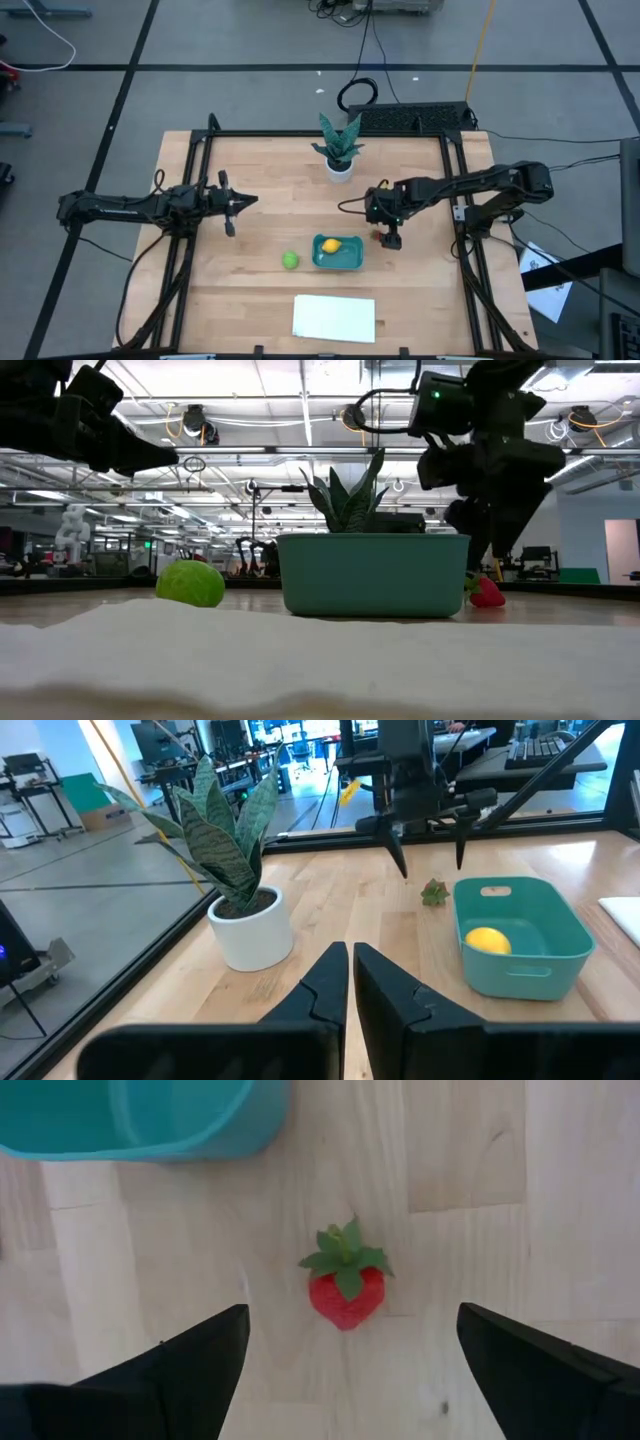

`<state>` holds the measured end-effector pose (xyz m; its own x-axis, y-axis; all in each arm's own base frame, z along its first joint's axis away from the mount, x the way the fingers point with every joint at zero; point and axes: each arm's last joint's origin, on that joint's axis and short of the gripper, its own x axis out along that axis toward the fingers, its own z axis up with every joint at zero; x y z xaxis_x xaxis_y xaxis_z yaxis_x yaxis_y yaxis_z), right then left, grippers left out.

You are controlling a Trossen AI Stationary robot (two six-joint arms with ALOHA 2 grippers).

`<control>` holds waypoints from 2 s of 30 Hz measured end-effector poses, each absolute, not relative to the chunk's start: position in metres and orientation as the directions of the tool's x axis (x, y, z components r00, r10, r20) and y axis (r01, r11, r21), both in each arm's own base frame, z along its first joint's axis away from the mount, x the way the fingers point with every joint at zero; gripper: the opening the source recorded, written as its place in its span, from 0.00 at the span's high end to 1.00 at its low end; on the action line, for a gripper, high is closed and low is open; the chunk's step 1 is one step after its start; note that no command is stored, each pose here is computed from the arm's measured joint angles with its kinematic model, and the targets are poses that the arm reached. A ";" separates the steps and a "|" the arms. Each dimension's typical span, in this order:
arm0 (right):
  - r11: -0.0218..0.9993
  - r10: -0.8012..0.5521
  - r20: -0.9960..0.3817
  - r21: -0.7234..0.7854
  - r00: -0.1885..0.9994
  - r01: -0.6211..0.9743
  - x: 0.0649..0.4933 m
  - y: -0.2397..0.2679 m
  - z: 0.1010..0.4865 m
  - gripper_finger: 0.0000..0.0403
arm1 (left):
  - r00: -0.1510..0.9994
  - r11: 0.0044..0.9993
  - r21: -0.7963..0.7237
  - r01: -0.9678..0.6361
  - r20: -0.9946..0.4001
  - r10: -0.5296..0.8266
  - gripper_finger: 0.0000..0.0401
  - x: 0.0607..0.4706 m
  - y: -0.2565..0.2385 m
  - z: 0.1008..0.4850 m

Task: Pick and placing Produce into tupperware
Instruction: Put the red strawberry into the green bin

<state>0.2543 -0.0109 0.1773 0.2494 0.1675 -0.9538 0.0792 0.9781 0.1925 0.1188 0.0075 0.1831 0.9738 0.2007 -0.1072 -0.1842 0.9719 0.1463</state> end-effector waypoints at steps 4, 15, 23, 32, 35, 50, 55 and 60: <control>0.978 0.167 -0.951 0.194 0.261 0.081 0.252 -0.011 0.169 0.13 | 0.974 0.972 0.146 -0.184 -0.107 0.201 0.94 0.119 0.007 0.183; 0.977 0.164 -0.938 0.196 0.306 0.078 0.248 -0.010 0.154 0.13 | 0.974 0.972 0.145 -0.184 -0.107 0.201 0.94 0.119 0.007 0.183; 0.976 0.161 -0.923 0.202 0.351 0.084 0.249 -0.011 0.149 0.13 | 0.974 0.972 0.145 -0.184 -0.106 0.201 0.94 0.119 0.007 0.183; 0.973 0.160 -0.918 0.208 0.362 0.099 0.244 -0.010 0.140 0.13 | 0.974 0.972 0.145 -0.185 -0.107 0.201 0.94 0.119 0.007 0.183; 0.973 0.160 -0.919 0.208 0.360 0.099 0.243 -0.010 0.139 0.14 | 0.974 0.972 0.145 -0.185 -0.107 0.201 0.94 0.119 0.007 0.183; 0.977 0.157 -0.919 0.198 0.361 0.078 0.243 -0.010 0.138 0.41 | 0.974 0.972 0.146 -0.185 -0.107 0.201 0.94 0.119 0.008 0.183; 0.977 0.157 -0.919 0.198 0.361 0.078 0.243 -0.010 0.138 0.55 | 0.974 0.972 0.145 -0.185 -0.107 0.201 0.94 0.119 0.007 0.183; 0.977 0.157 -0.919 0.198 0.362 0.078 0.243 -0.010 0.139 0.68 | 0.974 0.972 0.145 -0.185 -0.106 0.201 0.94 0.119 0.008 0.183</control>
